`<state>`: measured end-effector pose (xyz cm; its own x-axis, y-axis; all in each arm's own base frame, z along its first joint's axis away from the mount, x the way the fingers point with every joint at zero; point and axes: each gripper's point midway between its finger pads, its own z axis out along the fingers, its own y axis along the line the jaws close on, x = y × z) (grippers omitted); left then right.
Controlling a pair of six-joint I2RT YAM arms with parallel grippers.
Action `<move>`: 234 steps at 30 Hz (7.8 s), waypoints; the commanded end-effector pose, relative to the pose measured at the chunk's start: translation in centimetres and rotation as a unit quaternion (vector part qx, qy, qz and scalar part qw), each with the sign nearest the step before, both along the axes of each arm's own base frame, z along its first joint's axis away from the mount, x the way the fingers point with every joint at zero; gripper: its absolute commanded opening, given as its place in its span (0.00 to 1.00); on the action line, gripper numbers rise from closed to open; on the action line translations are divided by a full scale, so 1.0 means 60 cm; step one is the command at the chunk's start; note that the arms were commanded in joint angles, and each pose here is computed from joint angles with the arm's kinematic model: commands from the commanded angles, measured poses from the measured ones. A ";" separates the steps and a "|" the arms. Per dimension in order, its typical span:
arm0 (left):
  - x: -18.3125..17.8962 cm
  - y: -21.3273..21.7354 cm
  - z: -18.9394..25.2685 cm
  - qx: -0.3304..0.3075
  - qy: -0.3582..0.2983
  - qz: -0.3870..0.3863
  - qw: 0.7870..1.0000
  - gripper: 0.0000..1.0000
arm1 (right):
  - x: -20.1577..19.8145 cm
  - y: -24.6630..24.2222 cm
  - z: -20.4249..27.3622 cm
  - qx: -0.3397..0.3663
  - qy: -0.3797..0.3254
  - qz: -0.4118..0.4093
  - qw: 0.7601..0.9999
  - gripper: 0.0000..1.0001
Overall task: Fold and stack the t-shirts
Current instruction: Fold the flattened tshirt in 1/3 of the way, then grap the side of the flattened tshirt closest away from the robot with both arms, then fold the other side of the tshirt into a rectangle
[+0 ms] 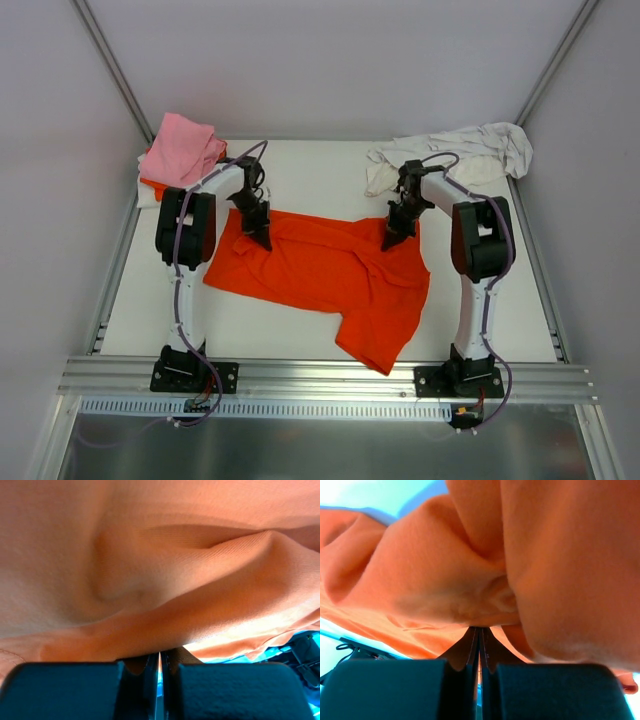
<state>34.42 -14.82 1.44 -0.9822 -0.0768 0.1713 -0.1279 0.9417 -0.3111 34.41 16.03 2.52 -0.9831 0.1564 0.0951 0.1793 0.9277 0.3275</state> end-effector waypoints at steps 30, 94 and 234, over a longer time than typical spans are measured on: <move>0.088 -0.040 0.019 -0.026 -0.064 0.036 0.997 0.00 | 0.163 -0.049 0.000 -0.050 -0.033 -0.049 0.997 0.00; -0.105 0.001 0.223 -0.166 -0.332 0.025 0.928 0.96 | -0.325 -0.131 0.075 -0.015 -0.145 -0.139 0.980 0.96; 0.047 0.120 0.145 -0.031 -0.247 0.066 0.966 0.00 | -0.036 -0.098 0.168 0.002 -0.178 -0.085 0.980 0.00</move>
<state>36.60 -7.33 9.58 -0.9298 -0.1824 -0.3198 -0.0444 0.9179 -0.3943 30.29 10.16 10.86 -0.9223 0.3316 -0.1983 0.2390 0.8929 0.3817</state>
